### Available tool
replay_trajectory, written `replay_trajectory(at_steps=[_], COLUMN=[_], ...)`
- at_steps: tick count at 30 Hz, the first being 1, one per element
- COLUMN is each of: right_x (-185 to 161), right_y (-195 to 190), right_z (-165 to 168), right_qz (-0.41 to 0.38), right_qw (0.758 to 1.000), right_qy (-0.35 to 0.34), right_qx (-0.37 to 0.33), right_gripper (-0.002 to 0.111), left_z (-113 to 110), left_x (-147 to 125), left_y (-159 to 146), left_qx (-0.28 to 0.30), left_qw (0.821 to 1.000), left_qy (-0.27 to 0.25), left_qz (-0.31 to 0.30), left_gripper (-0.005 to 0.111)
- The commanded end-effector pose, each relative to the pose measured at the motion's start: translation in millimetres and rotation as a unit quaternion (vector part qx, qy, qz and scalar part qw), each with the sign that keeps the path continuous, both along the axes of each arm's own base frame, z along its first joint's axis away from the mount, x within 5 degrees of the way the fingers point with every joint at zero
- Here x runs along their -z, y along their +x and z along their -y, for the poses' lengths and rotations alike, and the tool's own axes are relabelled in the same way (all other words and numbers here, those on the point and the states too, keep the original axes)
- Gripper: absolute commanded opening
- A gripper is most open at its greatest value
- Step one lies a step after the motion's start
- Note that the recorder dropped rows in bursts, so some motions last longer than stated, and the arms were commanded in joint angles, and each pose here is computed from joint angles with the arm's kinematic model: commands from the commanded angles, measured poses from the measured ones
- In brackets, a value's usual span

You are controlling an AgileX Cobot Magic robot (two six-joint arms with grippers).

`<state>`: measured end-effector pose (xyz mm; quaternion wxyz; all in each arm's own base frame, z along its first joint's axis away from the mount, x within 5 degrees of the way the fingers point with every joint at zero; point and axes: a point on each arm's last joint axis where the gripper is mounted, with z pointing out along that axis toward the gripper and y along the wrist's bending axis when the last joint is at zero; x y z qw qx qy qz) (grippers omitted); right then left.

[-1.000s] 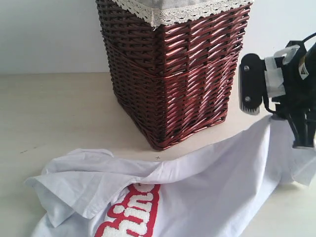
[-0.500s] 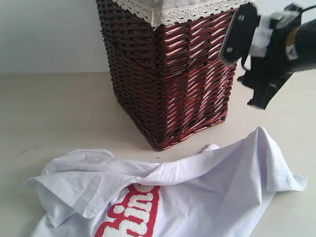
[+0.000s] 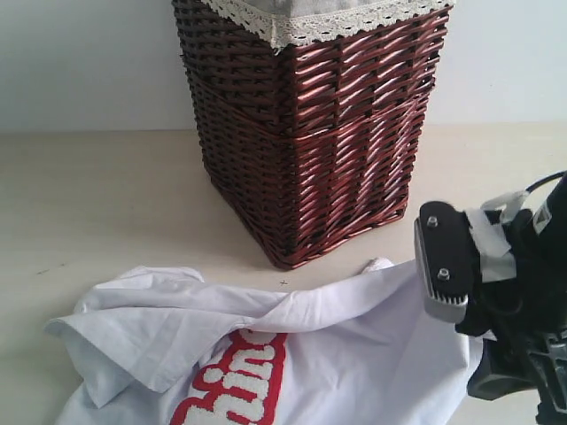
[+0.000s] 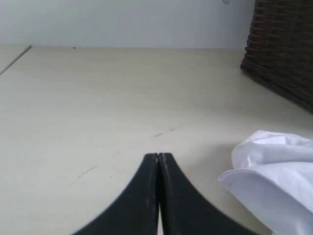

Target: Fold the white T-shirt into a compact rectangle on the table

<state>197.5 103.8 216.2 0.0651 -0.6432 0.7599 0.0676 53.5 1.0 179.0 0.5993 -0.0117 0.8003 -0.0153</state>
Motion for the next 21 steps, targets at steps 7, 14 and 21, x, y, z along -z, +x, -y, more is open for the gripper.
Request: replay_trajectory(at_steps=[7, 14, 21], right_x=[61, 76, -12], right_y=[40, 72, 31], right_z=[-9, -17, -6], right_qz=[0.106, 0.223, 0.256], right_qw=[0.994, 0.97, 0.959], right_qy=[0.009, 0.046, 0.104], right_qx=[0.024, 0.078, 0.069], right_gripper=[0.054, 0.054, 0.054], left_z=[0, 0, 0], left_x=[-2, -2, -2], left_y=[0, 0, 0], left_qx=[0.001, 0.001, 0.001], left_qw=[1.0, 1.0, 1.0], left_qy=[0.002, 0.002, 0.002], left_qz=[0.008, 0.008, 0.008], left_gripper=[0.0, 0.0, 0.0])
